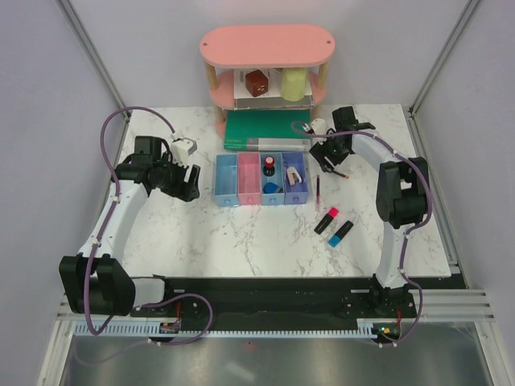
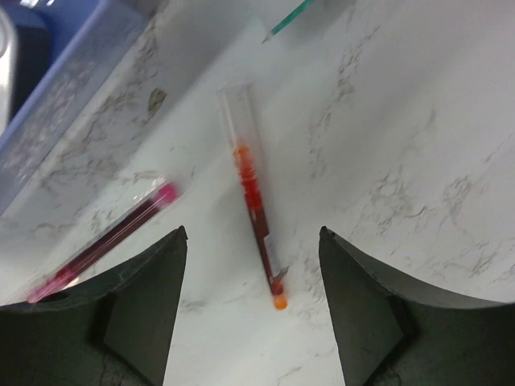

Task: Sort the stationery into containers
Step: Pick up the pen from the center of the board.

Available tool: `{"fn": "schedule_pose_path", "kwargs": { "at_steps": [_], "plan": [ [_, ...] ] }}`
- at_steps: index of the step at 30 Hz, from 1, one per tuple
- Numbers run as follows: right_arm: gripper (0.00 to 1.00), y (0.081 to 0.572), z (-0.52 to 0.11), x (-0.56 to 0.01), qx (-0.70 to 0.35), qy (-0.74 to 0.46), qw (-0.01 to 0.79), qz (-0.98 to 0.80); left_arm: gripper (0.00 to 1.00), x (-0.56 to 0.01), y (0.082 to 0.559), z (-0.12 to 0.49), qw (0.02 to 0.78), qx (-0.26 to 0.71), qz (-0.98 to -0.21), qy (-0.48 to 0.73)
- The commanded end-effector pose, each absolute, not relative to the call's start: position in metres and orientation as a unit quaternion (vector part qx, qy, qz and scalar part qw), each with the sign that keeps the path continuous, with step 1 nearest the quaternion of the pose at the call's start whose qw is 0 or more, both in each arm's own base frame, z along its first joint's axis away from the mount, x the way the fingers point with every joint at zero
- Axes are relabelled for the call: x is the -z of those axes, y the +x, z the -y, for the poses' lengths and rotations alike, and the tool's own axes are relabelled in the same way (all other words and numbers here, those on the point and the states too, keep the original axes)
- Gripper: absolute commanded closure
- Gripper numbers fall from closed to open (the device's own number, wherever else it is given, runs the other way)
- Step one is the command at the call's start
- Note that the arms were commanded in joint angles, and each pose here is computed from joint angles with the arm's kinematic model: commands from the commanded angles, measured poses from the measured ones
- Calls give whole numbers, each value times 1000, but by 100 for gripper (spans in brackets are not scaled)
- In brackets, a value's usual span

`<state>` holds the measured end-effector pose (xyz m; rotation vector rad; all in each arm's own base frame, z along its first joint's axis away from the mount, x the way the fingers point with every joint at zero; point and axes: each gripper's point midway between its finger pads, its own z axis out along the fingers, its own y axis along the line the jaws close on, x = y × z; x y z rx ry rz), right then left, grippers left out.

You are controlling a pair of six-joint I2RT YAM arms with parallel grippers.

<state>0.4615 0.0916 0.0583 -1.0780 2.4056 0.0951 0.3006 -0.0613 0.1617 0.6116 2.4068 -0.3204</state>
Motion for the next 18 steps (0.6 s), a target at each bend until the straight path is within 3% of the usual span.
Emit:
{"fn": "schedule_pose_path", "kwargs": {
  "at_steps": [1, 7, 18],
  "plan": [
    [26, 502, -92, -76, -23, -404, 290, -867, 20, -171, 299, 60, 325, 115, -906, 245],
    [27, 518, -89, -55, -40, -401, 279, -872, 20, -173, 298, 58, 324, 110, -906, 248],
    [28, 501, -96, -36, -84, -407, 258, -872, 20, -177, 298, 56, 324, 104, -906, 254]
  ]
}}
